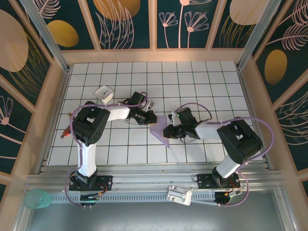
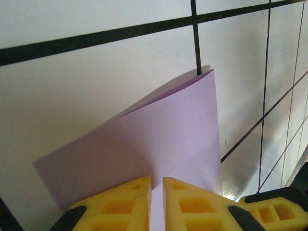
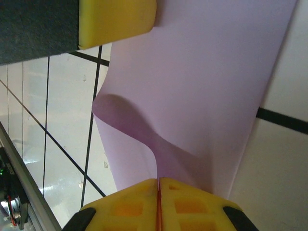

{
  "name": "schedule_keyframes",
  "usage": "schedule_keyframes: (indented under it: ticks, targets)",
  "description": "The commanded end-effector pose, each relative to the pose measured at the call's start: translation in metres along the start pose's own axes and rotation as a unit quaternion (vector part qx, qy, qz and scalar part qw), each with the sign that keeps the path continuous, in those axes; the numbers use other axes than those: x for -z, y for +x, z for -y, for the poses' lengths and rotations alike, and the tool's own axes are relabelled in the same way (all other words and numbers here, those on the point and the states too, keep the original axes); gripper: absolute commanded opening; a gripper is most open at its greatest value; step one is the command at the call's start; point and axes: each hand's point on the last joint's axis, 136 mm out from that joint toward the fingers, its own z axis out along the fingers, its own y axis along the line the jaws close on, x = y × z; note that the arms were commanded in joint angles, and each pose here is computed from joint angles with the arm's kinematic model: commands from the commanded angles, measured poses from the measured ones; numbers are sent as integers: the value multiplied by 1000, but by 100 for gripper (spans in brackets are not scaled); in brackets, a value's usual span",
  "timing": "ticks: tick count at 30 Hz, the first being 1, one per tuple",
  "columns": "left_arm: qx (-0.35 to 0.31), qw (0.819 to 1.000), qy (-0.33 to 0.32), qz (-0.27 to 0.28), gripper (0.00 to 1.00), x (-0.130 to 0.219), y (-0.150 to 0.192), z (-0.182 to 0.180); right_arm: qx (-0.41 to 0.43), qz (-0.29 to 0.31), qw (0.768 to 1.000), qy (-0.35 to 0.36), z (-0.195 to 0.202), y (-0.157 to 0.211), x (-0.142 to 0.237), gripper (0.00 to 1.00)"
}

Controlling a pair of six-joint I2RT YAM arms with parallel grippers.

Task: Fold a paper plane with a square sheet of paper (pick it up from the middle)
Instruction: Third fold the triangle at the center of the table.

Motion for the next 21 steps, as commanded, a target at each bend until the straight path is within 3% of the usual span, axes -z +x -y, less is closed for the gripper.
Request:
schedule_keyframes:
  ticks: [1,21]
  targets:
    - [17,999,-37,-27,16,-12,15,-27,14,2,1000,-7,-3,-10,-1,10]
    - [18,999,-38,-29,16,-14,16,-28,11,-8,1000,11,10,-4,-6,8]
